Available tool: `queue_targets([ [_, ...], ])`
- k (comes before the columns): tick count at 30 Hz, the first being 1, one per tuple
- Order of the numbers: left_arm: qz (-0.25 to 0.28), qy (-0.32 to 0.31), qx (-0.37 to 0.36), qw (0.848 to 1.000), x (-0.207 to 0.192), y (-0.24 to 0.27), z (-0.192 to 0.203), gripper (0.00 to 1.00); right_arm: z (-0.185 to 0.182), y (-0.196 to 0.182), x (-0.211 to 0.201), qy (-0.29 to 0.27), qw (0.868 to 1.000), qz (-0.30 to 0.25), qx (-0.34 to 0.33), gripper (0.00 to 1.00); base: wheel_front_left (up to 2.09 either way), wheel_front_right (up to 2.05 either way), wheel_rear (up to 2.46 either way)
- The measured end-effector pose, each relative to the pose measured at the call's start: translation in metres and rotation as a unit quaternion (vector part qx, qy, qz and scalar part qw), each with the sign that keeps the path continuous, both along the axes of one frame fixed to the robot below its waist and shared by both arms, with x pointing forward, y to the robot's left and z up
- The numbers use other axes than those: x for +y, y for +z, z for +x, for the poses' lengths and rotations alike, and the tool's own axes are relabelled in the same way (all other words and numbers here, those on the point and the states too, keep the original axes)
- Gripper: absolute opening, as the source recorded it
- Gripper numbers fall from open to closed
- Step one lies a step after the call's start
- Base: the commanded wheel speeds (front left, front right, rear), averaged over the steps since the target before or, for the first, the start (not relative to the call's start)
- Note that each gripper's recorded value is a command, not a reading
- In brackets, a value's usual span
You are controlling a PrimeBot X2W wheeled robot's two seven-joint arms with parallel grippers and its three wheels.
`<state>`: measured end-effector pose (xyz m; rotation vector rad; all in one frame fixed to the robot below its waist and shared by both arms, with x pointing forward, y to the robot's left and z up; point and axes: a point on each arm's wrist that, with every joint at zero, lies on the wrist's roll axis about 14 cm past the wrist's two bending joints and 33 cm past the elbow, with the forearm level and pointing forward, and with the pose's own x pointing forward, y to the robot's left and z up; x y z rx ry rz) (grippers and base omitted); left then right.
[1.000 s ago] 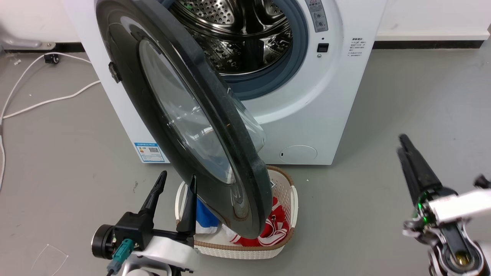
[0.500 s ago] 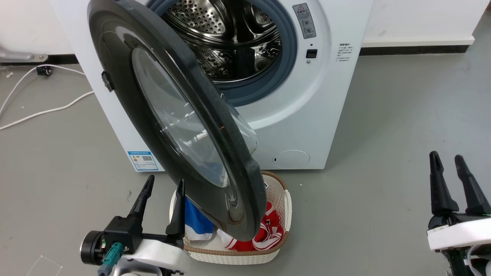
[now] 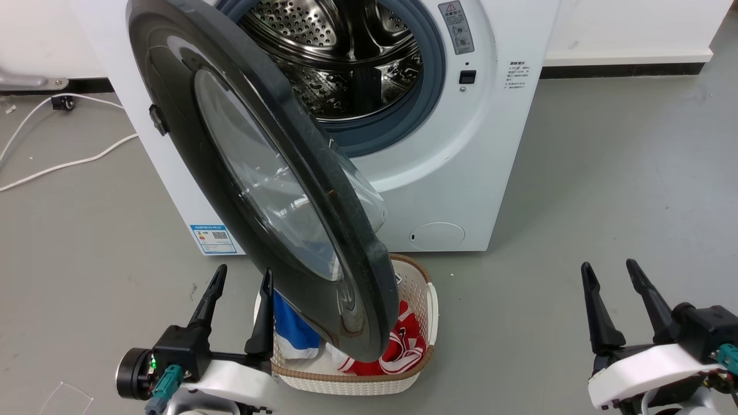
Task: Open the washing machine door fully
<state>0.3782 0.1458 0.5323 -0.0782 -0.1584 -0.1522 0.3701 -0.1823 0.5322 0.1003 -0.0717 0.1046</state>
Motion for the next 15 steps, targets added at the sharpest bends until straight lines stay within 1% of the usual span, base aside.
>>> queue_targets([
  [5, 0.000, 0.001, 0.003, 1.000, 0.001, -0.002, 0.000, 1.00, -0.001, -0.012, 0.002, 0.001, 1.000, 0.001, 0.014, 1.00, 0.00, 0.00, 0.00],
  [15, 0.003, -0.001, 0.006, 1.000, 0.000, -0.004, 0.003, 1.00, -0.001, -0.021, -0.001, -0.004, 1.000, -0.001, 0.027, 1.00, 0.00, 0.00, 0.00],
])
